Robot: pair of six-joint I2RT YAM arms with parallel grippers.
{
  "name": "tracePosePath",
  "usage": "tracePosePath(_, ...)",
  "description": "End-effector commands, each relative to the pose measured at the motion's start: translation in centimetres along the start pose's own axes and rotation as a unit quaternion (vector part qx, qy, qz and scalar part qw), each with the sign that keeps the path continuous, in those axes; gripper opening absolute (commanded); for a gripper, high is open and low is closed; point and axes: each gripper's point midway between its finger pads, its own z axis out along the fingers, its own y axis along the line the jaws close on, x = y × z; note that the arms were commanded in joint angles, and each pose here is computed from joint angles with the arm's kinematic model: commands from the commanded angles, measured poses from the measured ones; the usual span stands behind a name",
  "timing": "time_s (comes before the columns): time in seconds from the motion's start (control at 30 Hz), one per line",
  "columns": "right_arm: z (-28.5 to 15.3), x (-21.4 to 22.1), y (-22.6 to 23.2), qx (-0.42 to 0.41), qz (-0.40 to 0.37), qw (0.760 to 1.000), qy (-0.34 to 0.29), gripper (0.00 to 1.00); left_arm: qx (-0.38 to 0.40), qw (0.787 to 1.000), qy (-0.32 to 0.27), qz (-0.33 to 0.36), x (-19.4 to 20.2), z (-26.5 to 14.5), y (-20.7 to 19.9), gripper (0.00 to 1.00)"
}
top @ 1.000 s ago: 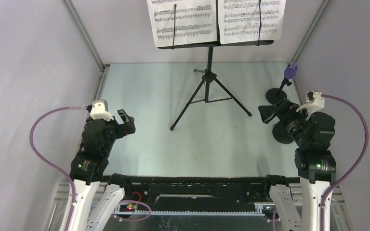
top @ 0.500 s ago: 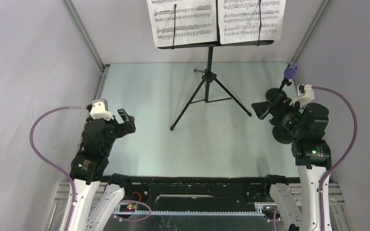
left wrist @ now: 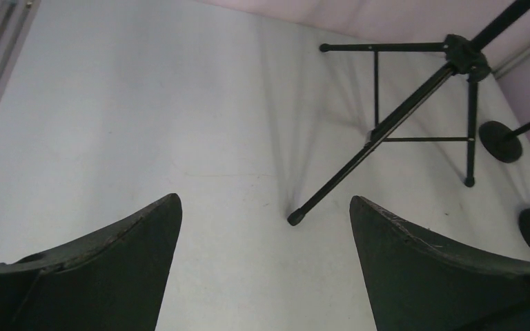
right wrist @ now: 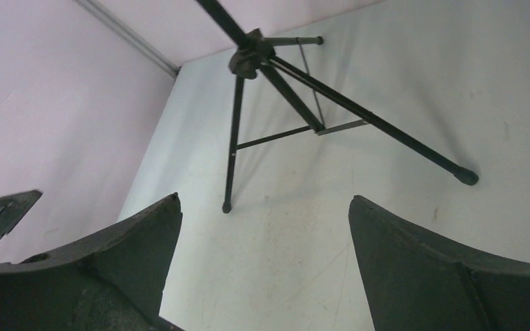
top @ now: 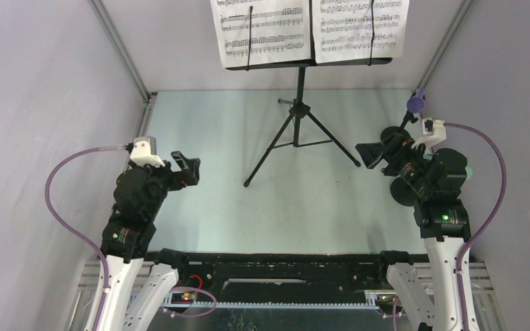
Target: Pack up the instrument practice props
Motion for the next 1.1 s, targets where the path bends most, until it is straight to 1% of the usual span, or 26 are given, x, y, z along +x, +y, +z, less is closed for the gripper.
tracePosePath(0.0,0.0,-1.1,3.1,-0.063,-0.034,0.997,-0.020,0.97,0.072,0.997,-0.025,-0.005,-2.6,0.3,-3.1,1.00)
tracePosePath(0.13,0.9,-1.1,6.8,-0.110,-0.063,0.992,0.006,0.96,0.099,0.993,-0.066,-0.012,-6.9,-0.3,-4.9,1.00)
tracePosePath(0.23,2.1,-1.8,9.1,-0.108,-0.093,0.990,0.012,0.96,0.106,0.991,-0.081,-0.009,-9.8,-0.3,-6.0,0.99)
tracePosePath(0.3,2.6,-3.3,10.8,-0.105,-0.104,0.989,0.008,0.95,0.117,0.989,-0.091,-0.010,-11.6,-0.4,-6.9,0.98)
tracePosePath(0.4,3.3,-4.8,12.7,-0.116,-0.103,0.988,0.018,0.92,0.130,0.986,-0.105,-0.012,-13.9,-0.7,-8.2,0.97)
tracePosePath(0.53,3.1,-7.4,15.9,-0.155,-0.101,0.983,0.019,0.89,0.161,0.979,-0.125,-0.022,-16.9,-1.5,-10.1,0.97)
tracePosePath(0.67,2.6,-9.7,19.8,-0.218,-0.099,0.970,0.024,0.89,0.193,0.969,-0.153,-0.030,-20.4,-2.4,-11.9,0.97)
tracePosePath(0.8,2.5,-12.3,22.7,-0.262,-0.072,0.962,-0.003,0.88,0.245,0.955,-0.164,-0.039,-23.6,-3.1,-14.6,0.95)
tracePosePath(0.93,4.1,-15.2,23.3,-0.251,-0.050,0.965,-0.053,0.86,0.272,0.946,-0.174,-0.039,-25.8,-2.9,-16.2,0.94)
tracePosePath(1.07,6.7,-17.0,23.4,-0.239,-0.043,0.968,-0.064,0.83,0.301,0.937,-0.173,-0.043,-27.1,-2.6,-17.6,0.91)
